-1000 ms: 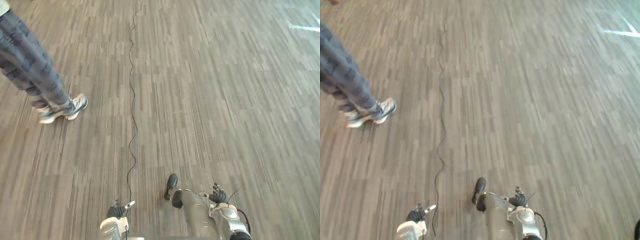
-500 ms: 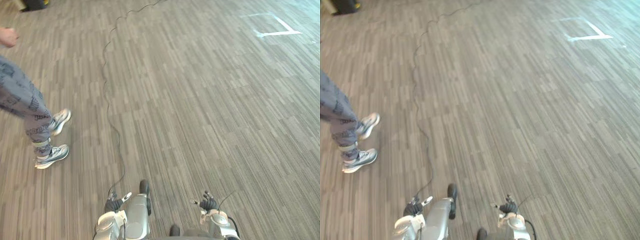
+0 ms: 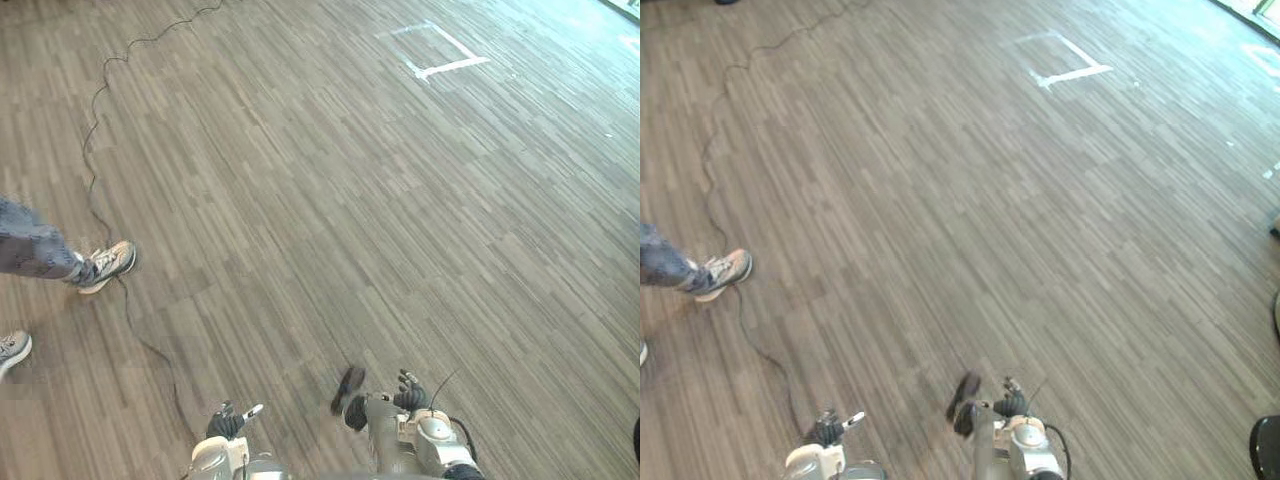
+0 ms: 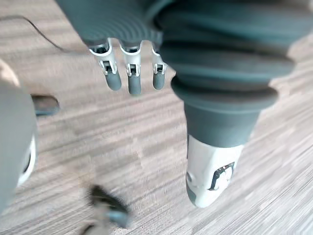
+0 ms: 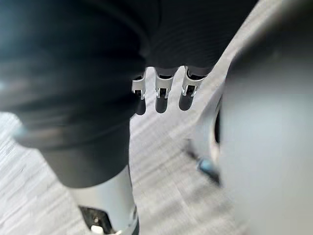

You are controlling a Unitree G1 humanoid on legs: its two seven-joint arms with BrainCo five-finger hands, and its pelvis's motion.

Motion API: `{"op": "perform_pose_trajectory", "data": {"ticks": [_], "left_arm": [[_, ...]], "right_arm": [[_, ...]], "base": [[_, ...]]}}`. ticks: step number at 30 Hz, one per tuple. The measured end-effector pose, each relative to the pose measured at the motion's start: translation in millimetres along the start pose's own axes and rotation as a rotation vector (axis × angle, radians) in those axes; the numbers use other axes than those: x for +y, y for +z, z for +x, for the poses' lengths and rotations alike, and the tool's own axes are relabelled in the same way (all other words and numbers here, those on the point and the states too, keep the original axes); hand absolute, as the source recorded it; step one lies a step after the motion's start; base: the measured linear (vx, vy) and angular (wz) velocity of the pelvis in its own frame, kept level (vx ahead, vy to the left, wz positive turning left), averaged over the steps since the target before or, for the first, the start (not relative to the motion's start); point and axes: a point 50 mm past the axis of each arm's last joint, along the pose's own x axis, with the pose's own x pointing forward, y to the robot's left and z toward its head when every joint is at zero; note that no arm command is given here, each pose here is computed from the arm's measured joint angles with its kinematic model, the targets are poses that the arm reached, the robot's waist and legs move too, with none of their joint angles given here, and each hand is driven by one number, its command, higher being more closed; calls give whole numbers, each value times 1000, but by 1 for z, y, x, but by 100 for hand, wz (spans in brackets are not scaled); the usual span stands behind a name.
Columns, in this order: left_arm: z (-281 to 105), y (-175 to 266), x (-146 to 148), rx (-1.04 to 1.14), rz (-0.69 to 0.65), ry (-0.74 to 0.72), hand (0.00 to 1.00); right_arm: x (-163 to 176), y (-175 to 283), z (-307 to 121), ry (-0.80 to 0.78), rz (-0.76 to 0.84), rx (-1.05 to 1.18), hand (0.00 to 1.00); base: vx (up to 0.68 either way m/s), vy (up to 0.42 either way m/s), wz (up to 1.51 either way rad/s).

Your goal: Pick up cushions and gather them together orderly.

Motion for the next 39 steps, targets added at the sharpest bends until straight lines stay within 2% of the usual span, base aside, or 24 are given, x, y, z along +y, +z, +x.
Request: {"op": "perform_pose_trajectory", "data": {"ticks": [6,10,16,22,31,36,39], "left_arm": [[1,2,-15,3,-4,-31,0],[3,19,-9,-74,-9,-20,0],[2,21,-11,-94,-65,-15,0],[3,26,0,-106,-72,12,0],[1,3,1,-3,16,0,0],[0,-5,-2,22,72,-18,0],[0,-6,-18,28,77,-64,0]], "right_arm": [[-9,4,3,-15,-12,4,0],[-8,-6,0,-23,-4,39,0],[-15,-26,-7,-51,-2,87,0],[5,-30,-9,3,22,102,0],[-8,-5,-2,-14,-2,6,0],[-20,-11,-6,-41,4,5,0],[-24,-2,-5,-38,-34,-28,0]], "base": [[632,-212,-50],[491,3,-91],[512,250,-96],[560,246,-50],[598,54,-25],[713,-142,-6],[783,-243,-47]]}}
